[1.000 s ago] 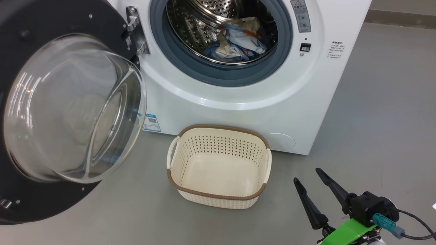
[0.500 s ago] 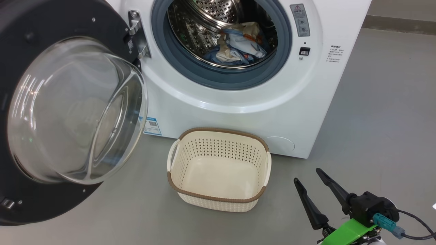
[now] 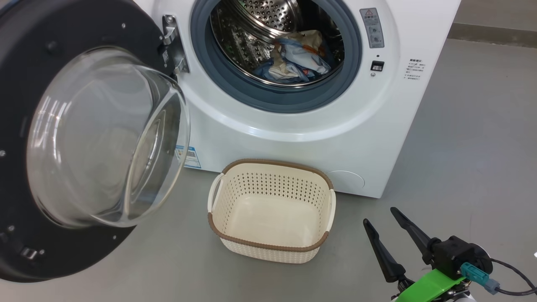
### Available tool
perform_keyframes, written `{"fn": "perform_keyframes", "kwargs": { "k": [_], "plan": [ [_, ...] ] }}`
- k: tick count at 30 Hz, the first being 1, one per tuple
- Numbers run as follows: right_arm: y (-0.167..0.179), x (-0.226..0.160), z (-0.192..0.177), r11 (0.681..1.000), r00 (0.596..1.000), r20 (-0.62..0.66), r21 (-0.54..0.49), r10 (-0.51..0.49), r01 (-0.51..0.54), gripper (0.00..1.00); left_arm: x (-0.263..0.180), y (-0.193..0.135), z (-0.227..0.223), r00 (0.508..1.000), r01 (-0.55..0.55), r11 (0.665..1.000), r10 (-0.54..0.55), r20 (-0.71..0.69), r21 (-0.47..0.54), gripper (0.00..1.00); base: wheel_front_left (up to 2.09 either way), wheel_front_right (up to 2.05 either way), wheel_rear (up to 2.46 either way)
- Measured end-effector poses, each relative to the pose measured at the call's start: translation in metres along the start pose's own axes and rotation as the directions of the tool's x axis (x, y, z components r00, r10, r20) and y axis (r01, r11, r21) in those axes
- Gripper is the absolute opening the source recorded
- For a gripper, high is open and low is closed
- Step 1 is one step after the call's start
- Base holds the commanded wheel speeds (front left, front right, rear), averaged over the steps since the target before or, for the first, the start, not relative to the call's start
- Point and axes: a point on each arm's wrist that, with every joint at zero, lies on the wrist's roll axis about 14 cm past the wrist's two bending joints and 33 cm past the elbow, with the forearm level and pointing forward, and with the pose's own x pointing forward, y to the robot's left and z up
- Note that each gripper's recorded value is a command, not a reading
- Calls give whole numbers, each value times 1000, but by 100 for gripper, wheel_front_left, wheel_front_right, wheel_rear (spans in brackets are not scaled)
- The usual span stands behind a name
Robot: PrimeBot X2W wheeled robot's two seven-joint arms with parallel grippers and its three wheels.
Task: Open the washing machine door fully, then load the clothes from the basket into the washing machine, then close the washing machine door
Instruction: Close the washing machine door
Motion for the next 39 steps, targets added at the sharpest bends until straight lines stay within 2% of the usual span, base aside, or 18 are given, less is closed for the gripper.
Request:
{"fn": "perform_keyframes", "kwargs": {
  "k": [9,21,39],
  "plan": [
    [-2,2,2,1000,1000,7,6,-10,10,100,3,-13,-32,993,43,998,-37,-113,52,0,0,0,0],
    [-2,1,3,1000,1000,12,13,-19,18,100,-1,-9,-75,973,43,995,-20,-231,94,0,0,0,0],
    [-13,-10,6,997,997,21,20,-69,69,100,-4,-30,-165,894,137,986,-81,-441,95,0,0,0,0]
  ]
}}
